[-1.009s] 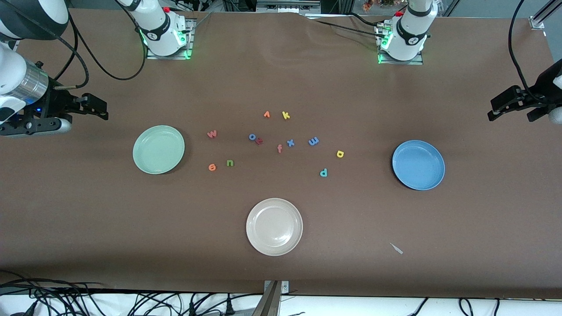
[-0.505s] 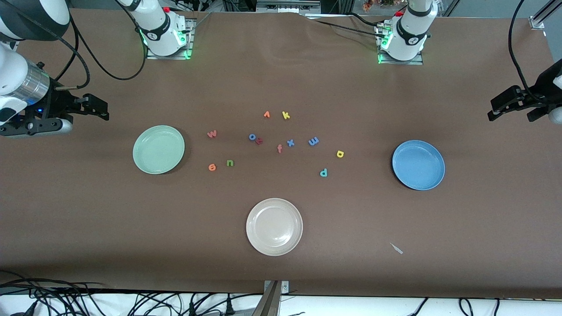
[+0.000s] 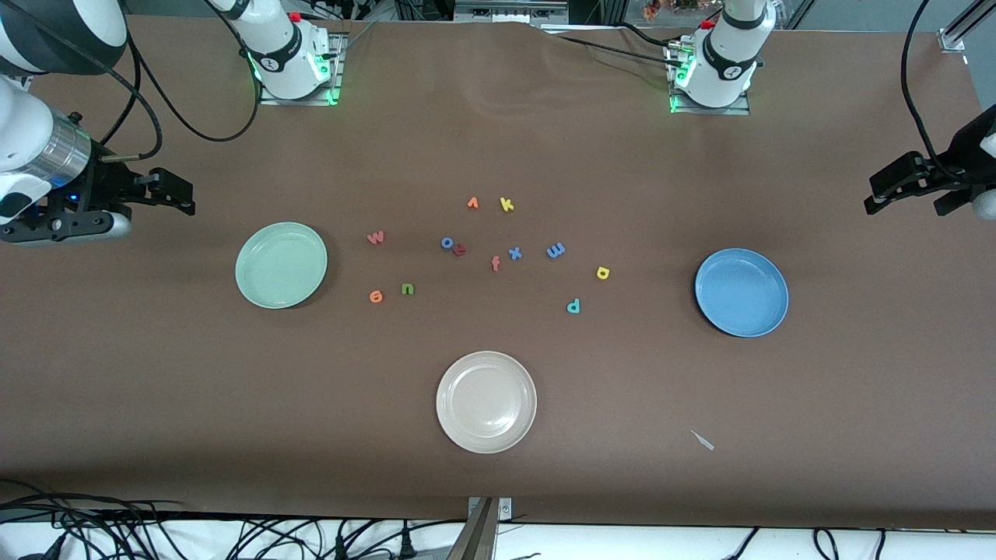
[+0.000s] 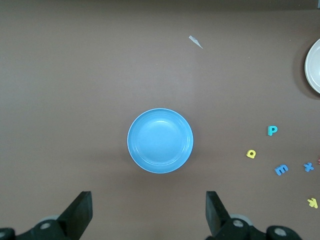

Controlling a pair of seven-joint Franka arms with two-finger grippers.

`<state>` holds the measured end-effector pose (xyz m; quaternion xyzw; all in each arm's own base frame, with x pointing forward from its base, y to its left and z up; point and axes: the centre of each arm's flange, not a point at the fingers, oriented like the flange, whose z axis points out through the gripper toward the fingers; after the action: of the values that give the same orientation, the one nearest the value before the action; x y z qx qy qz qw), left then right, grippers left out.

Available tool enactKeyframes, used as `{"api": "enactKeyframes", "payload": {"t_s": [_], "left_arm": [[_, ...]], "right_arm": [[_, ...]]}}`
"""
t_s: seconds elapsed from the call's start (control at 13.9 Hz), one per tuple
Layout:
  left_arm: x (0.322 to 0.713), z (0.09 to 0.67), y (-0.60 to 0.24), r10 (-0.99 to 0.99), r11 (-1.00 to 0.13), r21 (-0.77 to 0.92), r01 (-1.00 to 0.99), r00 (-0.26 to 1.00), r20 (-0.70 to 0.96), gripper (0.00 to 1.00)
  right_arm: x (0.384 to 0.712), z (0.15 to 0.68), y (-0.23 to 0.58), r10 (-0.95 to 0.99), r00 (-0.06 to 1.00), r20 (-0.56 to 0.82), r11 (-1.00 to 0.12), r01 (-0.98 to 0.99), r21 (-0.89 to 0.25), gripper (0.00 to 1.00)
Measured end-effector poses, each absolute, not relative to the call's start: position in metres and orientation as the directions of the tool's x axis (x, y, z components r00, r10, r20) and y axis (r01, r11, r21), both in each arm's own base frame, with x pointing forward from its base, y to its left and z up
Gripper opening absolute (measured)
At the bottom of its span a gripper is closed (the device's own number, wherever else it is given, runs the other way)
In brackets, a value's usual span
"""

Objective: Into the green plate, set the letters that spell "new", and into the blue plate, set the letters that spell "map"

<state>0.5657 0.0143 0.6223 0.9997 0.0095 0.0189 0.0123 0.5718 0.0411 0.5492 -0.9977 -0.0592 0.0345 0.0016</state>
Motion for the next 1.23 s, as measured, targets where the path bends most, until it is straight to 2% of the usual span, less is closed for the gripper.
{"api": "enactKeyframes", "payload": {"t_s": [1.23], "left_arm": [[0.5657,0.6223,0.0143,0.019,-1.000,0.025,0.018,0.999,0.037,1.00]], "right_arm": [[0.5712,0.5403,0.0471,0.129,0.989,-0.069,-0.992,0.129,-0.008,1.00]]}}
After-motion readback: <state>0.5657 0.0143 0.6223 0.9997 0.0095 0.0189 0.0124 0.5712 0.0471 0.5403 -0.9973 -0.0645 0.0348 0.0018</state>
